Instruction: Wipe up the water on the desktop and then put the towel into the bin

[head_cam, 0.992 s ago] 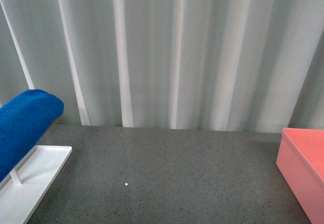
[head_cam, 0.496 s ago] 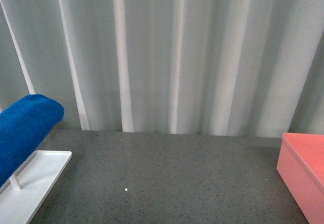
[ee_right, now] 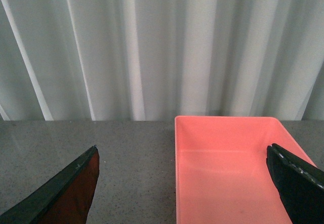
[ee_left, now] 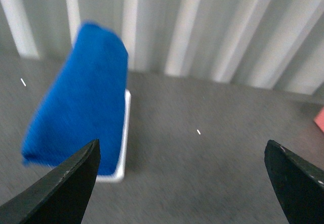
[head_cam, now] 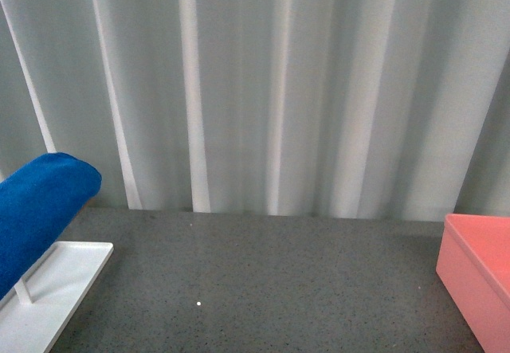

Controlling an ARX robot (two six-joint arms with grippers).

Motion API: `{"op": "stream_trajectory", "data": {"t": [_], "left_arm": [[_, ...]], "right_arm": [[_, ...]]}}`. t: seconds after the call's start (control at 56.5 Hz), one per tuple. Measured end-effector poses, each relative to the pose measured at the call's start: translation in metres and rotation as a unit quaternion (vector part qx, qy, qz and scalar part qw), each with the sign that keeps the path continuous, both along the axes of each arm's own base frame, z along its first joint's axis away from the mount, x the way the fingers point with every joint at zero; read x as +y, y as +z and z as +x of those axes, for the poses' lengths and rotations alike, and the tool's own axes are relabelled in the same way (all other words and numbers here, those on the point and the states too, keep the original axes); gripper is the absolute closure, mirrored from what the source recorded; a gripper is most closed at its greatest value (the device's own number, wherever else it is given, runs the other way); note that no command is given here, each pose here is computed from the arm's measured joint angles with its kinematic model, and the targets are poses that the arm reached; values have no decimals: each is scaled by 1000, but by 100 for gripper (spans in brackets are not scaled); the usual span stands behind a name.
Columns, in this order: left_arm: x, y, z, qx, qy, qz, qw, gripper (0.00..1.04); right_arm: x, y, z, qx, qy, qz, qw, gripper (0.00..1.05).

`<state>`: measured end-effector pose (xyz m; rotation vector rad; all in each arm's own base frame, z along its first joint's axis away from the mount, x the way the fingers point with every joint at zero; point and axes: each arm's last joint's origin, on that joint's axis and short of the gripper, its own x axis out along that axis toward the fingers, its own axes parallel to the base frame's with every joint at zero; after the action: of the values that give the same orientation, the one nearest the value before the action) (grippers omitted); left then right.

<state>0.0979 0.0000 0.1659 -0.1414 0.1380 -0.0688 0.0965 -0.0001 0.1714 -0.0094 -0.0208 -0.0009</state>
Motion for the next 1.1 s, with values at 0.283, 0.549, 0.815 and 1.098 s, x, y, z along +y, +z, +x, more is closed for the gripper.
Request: {"op": "stream_trajectory", "data": {"t": [0.283, 0.549, 0.815, 1.098], "left_arm": [[4, 47, 64, -17, -34, -62, 997, 7], [15, 49, 187, 67, -34, 94, 993, 7], [43, 6, 260, 160, -8, 176, 971, 7], [56, -9, 281, 190, 14, 195, 962, 7]], "right_arm": [[0, 0, 0, 0, 0, 0, 1000, 7], [0, 0, 0, 0, 0, 0, 1000, 7], [0, 0, 0, 0, 0, 0, 1000, 7], [0, 0, 0, 0, 0, 0, 1000, 7]]}}
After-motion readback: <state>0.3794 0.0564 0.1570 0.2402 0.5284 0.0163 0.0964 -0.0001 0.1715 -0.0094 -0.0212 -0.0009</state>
